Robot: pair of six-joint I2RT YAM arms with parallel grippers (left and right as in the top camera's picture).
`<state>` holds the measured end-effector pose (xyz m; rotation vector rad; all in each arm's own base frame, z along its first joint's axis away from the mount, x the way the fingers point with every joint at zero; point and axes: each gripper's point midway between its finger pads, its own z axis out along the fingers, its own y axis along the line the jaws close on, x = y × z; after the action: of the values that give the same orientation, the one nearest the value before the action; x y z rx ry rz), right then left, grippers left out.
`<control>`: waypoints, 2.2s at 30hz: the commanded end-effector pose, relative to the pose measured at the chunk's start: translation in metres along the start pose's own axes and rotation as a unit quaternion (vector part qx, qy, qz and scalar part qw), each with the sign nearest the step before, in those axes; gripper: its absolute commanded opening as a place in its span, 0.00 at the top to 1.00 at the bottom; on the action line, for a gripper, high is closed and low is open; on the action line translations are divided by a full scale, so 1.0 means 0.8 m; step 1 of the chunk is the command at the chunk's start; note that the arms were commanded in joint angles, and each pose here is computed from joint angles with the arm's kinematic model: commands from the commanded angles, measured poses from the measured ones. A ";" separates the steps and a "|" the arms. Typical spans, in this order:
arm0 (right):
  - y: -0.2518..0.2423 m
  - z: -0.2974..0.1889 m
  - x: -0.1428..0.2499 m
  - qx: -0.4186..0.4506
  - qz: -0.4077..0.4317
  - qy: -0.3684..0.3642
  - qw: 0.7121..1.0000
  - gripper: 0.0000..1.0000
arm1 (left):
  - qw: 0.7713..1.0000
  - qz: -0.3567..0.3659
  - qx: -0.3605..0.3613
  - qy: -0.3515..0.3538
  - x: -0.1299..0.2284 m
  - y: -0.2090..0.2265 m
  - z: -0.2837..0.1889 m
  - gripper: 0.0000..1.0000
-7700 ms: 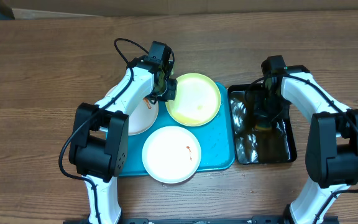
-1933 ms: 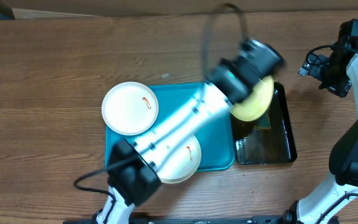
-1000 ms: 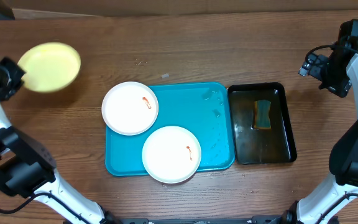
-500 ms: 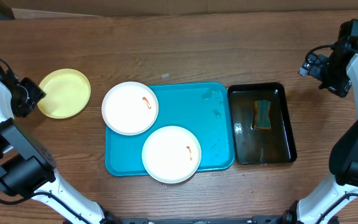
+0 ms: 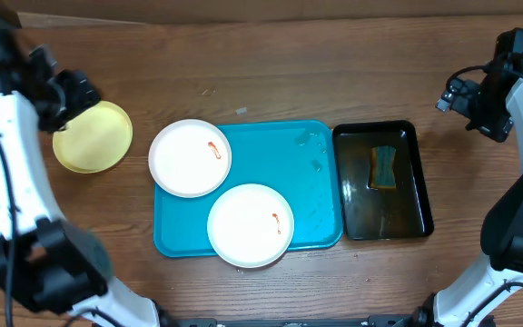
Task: Clean dirty plates on tray and stack at the side
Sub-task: 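Carry the yellow plate left and set it on the table, then move the left gripper to the lower white plate and pinch its rim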
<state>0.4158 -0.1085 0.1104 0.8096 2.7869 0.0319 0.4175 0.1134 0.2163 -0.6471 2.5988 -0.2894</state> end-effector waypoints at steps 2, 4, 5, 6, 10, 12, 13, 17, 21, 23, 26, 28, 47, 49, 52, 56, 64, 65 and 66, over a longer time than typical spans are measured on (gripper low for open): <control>0.003 -0.011 -0.011 -0.007 0.002 -0.016 1.000 0.00 | 0.997 0.065 -0.010 0.026 0.062 -0.088 -0.042 0.30; 0.003 -0.011 -0.011 -0.007 0.002 -0.016 1.000 0.00 | 0.993 0.090 -0.043 0.065 0.097 -0.097 -0.038 0.32; 0.003 -0.011 -0.011 -0.007 0.002 -0.016 1.000 0.00 | 0.988 0.106 -0.061 0.091 0.120 -0.102 -0.035 0.32; 0.003 -0.011 -0.011 -0.007 0.002 -0.016 1.000 0.00 | 0.984 0.116 -0.071 0.114 0.139 -0.106 -0.032 0.32; 0.003 -0.011 -0.011 -0.007 0.002 -0.016 1.000 0.00 | 0.963 0.151 -0.096 0.202 0.213 -0.111 -0.013 0.34; 0.003 -0.011 -0.011 -0.007 0.002 -0.016 1.000 0.00 | 0.956 0.148 -0.110 0.230 0.238 -0.105 -0.002 0.37; 0.003 -0.011 -0.011 -0.007 0.002 -0.016 1.000 0.00 | 0.952 0.145 -0.117 0.244 0.250 -0.100 0.004 0.37; 0.003 -0.011 -0.011 -0.007 0.002 -0.016 1.000 0.00 | 0.939 0.134 -0.127 0.292 0.298 -0.089 0.031 0.40; 0.003 -0.011 -0.011 -0.007 0.002 -0.016 1.000 0.00 | 0.935 0.125 -0.127 0.306 0.327 -0.084 0.057 0.41; 0.003 -0.011 -0.011 -0.007 0.002 -0.016 1.000 0.00 | 0.935 0.124 -0.128 0.305 0.335 -0.079 0.069 0.42; 0.003 -0.011 -0.011 -0.007 0.002 -0.016 1.000 0.00 | 0.936 0.119 -0.128 0.306 0.346 -0.072 0.084 0.44; 0.003 -0.011 -0.011 -0.007 0.002 -0.016 1.000 0.00 | 0.935 0.117 -0.121 0.312 0.358 -0.068 0.094 0.47; 0.003 -0.011 -0.011 -0.007 0.002 -0.016 1.000 0.00 | 0.931 0.129 -0.093 0.327 0.400 -0.056 0.127 0.71; 0.003 -0.011 -0.011 -0.007 0.002 -0.016 1.000 0.00 | 0.930 0.135 -0.094 0.329 0.405 -0.056 0.128 0.71; 0.003 -0.011 -0.011 -0.007 0.002 -0.016 1.000 0.00 | 0.928 0.146 -0.093 0.331 0.413 -0.058 0.130 0.72; 0.003 -0.011 -0.011 -0.007 0.002 -0.016 1.000 0.00 | 0.929 0.151 -0.089 0.327 0.413 -0.062 0.131 0.81; 0.003 -0.011 -0.011 -0.007 0.002 -0.016 1.000 0.00 | 0.930 0.151 -0.085 0.325 0.413 -0.064 0.133 0.92; 0.003 -0.011 -0.011 -0.007 0.002 -0.016 1.000 0.00 | 0.930 0.152 -0.083 0.323 0.412 -0.065 0.134 0.93; 0.003 -0.011 -0.011 -0.007 0.002 -0.016 1.000 0.00 | 0.932 0.152 -0.081 0.319 0.410 -0.067 0.135 0.94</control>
<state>0.4158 -0.1085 0.1104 0.8096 2.7869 0.0319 0.2304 -0.0989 0.0190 -0.2259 3.3208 -0.1865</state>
